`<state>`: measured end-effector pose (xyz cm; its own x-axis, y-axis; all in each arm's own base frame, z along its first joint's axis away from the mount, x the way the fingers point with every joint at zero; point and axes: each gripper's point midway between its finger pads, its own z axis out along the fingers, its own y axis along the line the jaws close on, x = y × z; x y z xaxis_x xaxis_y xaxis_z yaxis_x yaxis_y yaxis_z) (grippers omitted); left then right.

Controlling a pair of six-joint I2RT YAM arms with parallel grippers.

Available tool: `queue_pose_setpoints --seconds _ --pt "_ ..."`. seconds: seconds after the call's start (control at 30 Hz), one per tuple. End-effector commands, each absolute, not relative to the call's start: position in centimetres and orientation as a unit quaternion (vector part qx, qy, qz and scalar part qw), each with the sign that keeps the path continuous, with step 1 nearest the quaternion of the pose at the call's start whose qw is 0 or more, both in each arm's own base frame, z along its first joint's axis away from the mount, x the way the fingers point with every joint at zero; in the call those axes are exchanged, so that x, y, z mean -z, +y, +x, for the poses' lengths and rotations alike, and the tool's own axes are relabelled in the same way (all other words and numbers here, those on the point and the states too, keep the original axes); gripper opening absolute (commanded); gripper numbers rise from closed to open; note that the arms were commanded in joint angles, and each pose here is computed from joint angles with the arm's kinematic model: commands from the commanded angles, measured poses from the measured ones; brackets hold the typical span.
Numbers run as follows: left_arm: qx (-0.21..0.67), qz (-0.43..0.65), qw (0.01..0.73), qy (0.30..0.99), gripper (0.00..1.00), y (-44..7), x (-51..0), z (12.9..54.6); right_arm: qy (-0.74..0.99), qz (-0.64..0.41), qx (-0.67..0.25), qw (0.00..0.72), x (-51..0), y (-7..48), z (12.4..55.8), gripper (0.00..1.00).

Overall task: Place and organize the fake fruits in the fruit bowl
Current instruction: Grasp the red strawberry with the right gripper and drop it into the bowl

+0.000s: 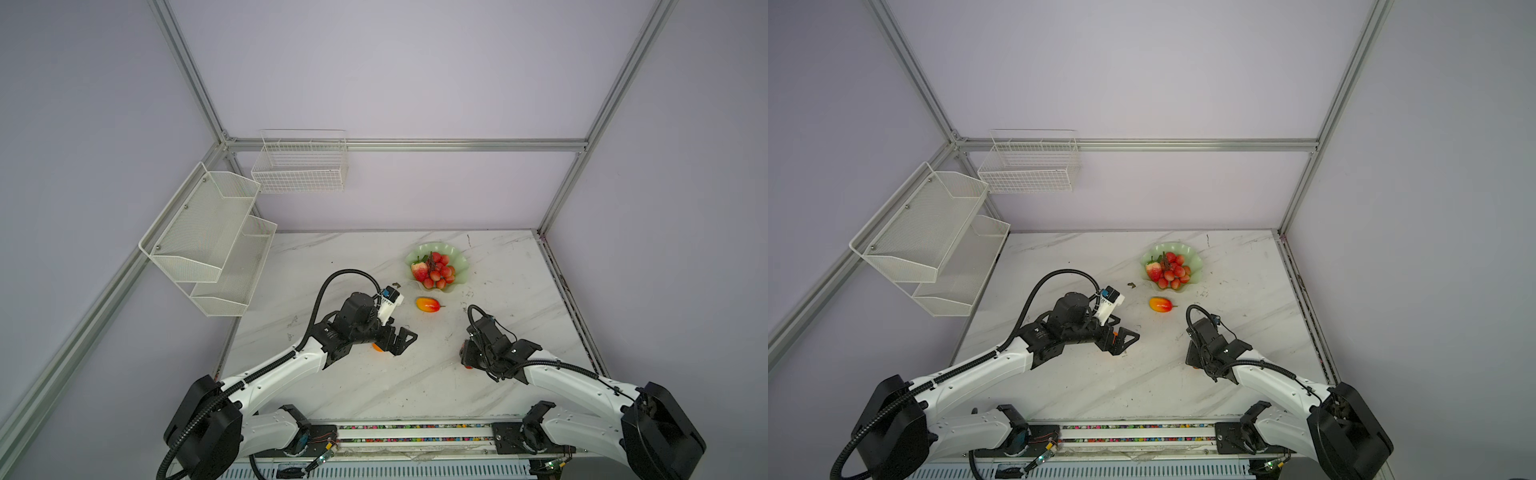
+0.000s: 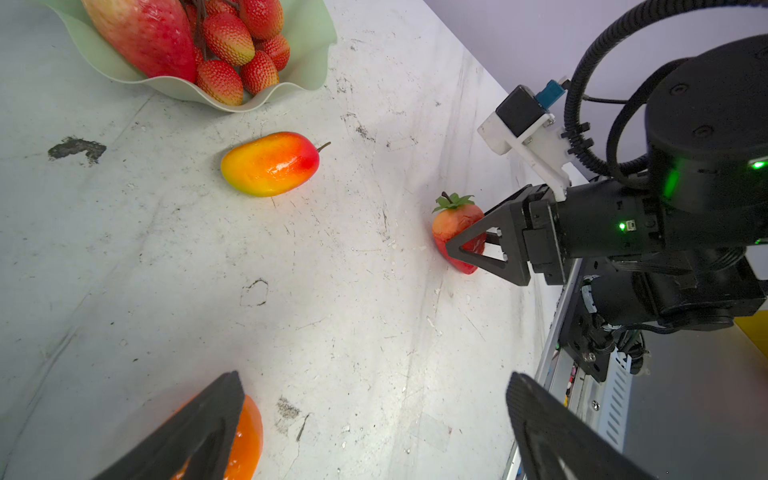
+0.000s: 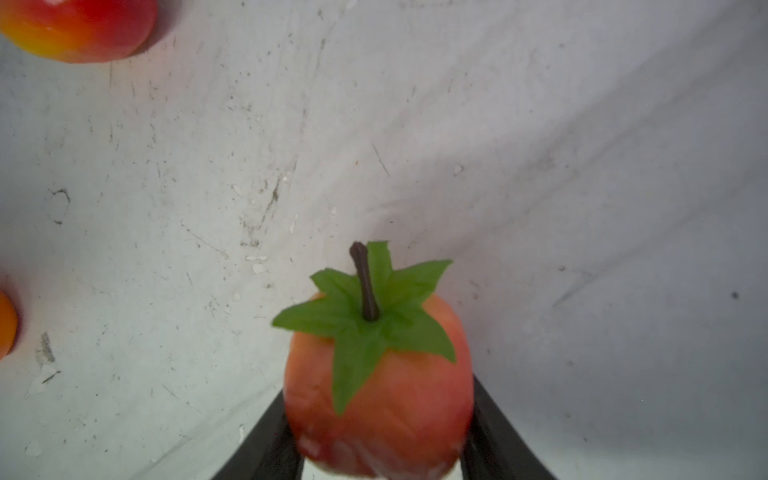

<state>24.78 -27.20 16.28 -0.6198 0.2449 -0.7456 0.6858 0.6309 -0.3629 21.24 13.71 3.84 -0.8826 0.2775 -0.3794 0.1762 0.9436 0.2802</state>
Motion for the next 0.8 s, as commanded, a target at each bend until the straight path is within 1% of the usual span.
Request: queue_pose_setpoints --seconds 0.0,0.13,0.23,0.3,0.4,0.5,0.6,0.7,0.77 --pt "0.323 0.287 0.380 0.818 1.00 -27.7 -18.6 25.9 0.960 0.112 -0.127 0.224 -5.4 14.3 21.9 0.52" --pt "0.282 0.260 0.419 0.823 1.00 -26.6 -19.6 27.8 0.941 0.102 -0.151 0.286 -11.3 15.8 25.1 0.51" --pt "0.254 0.238 0.449 0.823 1.00 -26.0 -20.6 29.5 0.935 0.068 -0.157 0.312 -13.8 16.9 29.2 0.52" --pt "0.235 0.224 0.464 0.824 1.00 -25.8 -21.4 30.8 0.931 0.054 -0.155 0.327 -14.8 16.9 33.2 0.51" --pt "0.211 0.197 0.487 0.824 1.00 -25.4 -22.9 32.6 0.922 0.048 -0.130 0.360 -16.1 15.5 39.4 0.51" --pt "0.205 0.183 0.497 0.823 1.00 -25.6 -24.0 33.9 0.909 0.042 -0.121 0.396 -18.1 14.8 45.0 0.51" --pt "0.204 0.176 0.498 0.825 1.00 -25.8 -24.1 34.6 0.903 0.034 -0.117 0.413 -18.5 15.1 48.7 0.51" --pt "0.201 0.174 0.494 0.828 1.00 -25.8 -23.8 35.0 0.901 0.035 -0.115 0.417 -17.9 15.3 50.8 0.52" --pt "0.200 0.172 0.492 0.830 1.00 -25.7 -23.5 35.2 0.904 0.035 -0.112 0.411 -16.9 15.4 51.5 0.51"
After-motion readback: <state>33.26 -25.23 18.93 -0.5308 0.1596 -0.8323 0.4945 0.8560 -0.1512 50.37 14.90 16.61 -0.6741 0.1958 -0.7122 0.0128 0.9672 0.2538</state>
